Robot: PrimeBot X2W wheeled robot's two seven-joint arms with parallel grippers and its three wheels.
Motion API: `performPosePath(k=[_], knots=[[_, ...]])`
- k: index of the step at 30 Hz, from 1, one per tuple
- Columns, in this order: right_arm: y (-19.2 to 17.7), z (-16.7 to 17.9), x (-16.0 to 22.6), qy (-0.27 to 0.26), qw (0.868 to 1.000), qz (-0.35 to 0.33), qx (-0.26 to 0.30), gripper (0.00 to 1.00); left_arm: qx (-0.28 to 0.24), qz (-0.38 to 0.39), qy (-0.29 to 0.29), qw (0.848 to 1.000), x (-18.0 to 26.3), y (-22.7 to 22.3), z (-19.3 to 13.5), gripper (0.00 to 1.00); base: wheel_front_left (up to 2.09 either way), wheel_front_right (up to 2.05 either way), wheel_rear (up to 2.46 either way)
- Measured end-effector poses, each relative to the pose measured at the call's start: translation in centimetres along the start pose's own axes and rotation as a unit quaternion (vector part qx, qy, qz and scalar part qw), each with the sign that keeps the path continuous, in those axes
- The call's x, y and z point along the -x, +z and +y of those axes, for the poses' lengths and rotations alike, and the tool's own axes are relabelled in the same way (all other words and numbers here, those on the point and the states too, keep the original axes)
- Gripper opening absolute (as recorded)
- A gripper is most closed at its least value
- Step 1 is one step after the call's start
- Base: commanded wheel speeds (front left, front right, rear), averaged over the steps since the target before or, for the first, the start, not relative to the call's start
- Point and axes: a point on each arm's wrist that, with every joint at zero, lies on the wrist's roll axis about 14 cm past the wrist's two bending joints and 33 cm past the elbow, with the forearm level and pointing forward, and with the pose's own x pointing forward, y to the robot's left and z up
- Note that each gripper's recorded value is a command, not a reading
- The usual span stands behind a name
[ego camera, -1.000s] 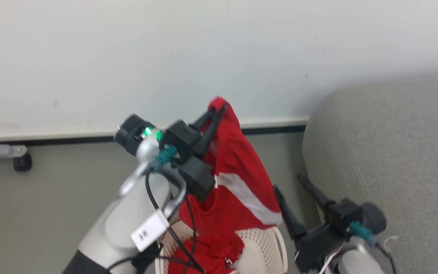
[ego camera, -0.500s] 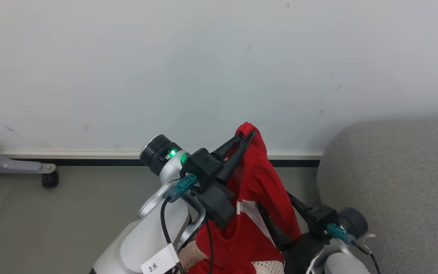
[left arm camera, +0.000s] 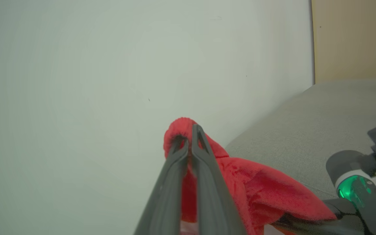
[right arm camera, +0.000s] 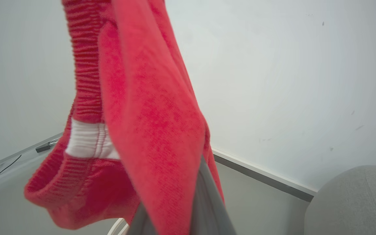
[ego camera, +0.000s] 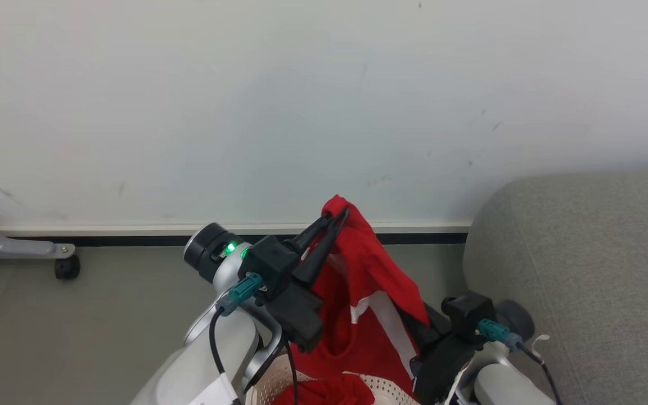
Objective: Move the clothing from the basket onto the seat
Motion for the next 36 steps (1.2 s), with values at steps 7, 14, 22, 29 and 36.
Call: performPosePath(k=[7,14,22,29,36], knots=[[1.1,-3.3,0.8,-0.035,0.999,-0.013,0.006,0.00,0.035,0.020,0.020,0.999,0.6,-2.1,0.1,1.00,0.00,0.00,0.00],[2.4,-7.2,2.6,-0.079,0.996,-0.027,0.023,0.00,0.073,0.046,0.022,0.996,0.8,-4.6,-1.0,1.00,0.00,0.00,0.00],[2.7,-11.9,6.6,-0.145,0.988,-0.026,0.041,0.00,0.104,0.068,-0.006,0.992,0.2,-6.6,-3.9,1.00,0.00,0.00,0.00],[2.9,-15.5,11.2,-0.207,0.976,-0.021,0.058,0.00,0.126,0.082,-0.043,0.988,-0.7,-7.8,-7.0,1.00,0.00,0.00,0.00],[3.0,-18.6,16.7,-0.279,0.958,-0.015,0.070,0.00,0.149,0.095,-0.101,0.979,-1.8,-8.8,-11.4,1.00,0.00,0.00,0.00]])
